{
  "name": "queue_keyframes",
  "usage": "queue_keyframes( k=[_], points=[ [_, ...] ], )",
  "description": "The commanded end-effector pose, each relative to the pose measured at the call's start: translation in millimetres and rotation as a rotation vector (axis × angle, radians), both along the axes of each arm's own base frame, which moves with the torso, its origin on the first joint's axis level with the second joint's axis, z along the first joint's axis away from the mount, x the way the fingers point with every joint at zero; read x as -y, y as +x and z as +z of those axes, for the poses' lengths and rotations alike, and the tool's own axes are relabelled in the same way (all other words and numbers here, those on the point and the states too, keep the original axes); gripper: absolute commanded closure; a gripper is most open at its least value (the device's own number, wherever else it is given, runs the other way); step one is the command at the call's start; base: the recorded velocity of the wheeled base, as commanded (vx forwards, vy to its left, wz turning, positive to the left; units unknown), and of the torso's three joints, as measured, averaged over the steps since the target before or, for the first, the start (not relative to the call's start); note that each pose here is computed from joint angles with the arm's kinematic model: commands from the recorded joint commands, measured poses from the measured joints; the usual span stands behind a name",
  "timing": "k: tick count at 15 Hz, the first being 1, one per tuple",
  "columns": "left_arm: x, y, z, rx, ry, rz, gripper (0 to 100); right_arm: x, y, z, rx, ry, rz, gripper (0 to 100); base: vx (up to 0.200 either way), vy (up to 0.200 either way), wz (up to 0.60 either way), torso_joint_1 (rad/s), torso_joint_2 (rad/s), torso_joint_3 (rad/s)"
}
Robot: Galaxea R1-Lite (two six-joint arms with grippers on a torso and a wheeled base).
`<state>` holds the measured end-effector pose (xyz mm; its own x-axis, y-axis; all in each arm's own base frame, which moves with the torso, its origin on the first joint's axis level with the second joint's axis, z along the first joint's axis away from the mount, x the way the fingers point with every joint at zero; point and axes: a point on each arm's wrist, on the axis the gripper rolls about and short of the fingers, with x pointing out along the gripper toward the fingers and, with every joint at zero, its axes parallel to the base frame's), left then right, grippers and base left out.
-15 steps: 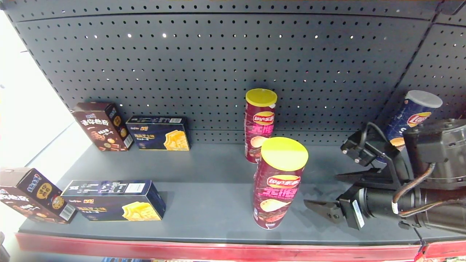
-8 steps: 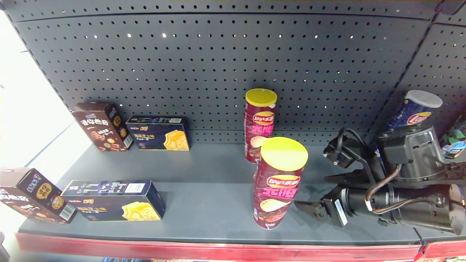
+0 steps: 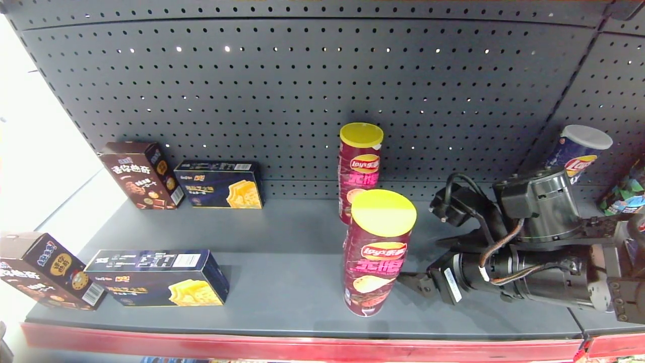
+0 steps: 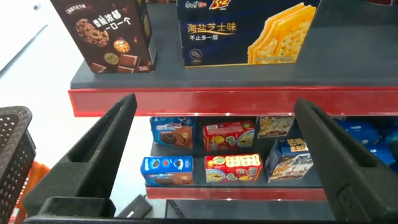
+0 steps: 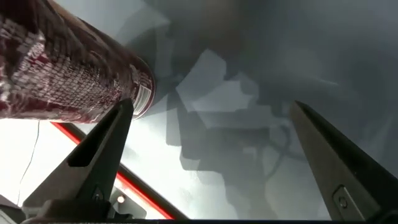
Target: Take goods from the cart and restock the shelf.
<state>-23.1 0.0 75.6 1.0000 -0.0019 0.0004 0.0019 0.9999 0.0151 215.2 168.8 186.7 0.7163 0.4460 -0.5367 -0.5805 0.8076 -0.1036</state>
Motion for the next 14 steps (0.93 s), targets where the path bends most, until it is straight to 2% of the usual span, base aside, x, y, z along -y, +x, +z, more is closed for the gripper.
queue_keyframes(
  k=[1,14],
  points=[
    [0.0,0.2,0.0,-0.002,0.000,-0.001,0,-2.3,1.4,-1.7,-0.003,-0.005,0.002,0,0.000,0.000,0.00,0.000,0.00,0.000],
    [0.0,0.2,0.0,-0.002,0.000,0.000,0,-1.9,1.7,-2.0,0.002,-0.002,-0.002,0,0.000,0.000,0.00,0.000,0.00,0.000]
  ],
)
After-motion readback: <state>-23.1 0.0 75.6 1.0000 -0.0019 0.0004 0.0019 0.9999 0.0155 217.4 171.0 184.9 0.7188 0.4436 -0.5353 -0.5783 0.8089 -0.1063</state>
